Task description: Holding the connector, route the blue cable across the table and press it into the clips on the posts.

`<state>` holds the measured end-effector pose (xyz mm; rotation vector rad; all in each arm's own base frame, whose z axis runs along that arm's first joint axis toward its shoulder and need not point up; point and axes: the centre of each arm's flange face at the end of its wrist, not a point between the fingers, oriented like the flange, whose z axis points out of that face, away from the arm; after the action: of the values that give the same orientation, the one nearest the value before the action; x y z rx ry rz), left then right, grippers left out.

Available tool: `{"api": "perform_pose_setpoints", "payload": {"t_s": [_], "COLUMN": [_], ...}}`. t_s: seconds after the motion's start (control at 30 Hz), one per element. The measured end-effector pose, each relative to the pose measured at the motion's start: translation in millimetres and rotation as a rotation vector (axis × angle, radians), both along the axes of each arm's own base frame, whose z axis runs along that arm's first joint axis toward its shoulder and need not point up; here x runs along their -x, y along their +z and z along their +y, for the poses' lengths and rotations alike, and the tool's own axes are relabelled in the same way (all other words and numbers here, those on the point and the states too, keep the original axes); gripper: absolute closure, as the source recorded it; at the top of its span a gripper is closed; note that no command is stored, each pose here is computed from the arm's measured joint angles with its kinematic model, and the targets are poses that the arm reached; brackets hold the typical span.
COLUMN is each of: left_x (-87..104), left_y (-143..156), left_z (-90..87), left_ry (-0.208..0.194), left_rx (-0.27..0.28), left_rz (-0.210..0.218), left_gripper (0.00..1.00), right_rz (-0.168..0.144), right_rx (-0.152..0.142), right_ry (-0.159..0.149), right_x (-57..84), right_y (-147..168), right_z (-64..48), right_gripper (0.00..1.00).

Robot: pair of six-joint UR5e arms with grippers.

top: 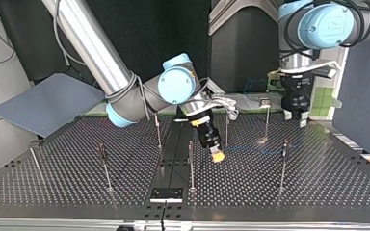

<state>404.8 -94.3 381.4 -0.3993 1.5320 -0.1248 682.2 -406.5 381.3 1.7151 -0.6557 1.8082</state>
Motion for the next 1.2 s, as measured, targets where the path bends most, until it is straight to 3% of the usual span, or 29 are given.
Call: {"api": "perform_pose_setpoints", "payload": {"t_s": [0.23, 0.5, 0.8, 1.03, 1.2], "left_x": [3.5, -15.8, -24.7, -33.2, -47.7], "left_y": [5, -1, 23, 19, 16], "left_z": [-11.5, -24.9, -33.6, -40.4, -42.1], "left_ry": [-0.049, -0.135, -0.159, -0.178, -0.170], "left_rx": [-0.055, -0.070, -0.074, -0.077, -0.089], "left_rz": [-0.011, -0.040, -0.120, -0.119, -0.116], "left_gripper": [0.00, 0.00, 0.00, 0.00, 0.00], "right_rz": [0.000, -0.001, -0.001, 0.000, 0.000], "right_rx": [-0.003, -0.004, -0.004, -0.004, -0.004], "right_ry": [0.001, 0.000, -0.002, -0.003, -0.002], "right_x": [-0.2, 0.1, 1.0, 1.0, 0.9], "right_y": [0, 0, 0, -1, -1], "right_z": [0.6, 0.1, -1.4, -1.5, -1.3], "right_gripper": [1.00, 1.00, 1.00, 1.00, 1.00]}}
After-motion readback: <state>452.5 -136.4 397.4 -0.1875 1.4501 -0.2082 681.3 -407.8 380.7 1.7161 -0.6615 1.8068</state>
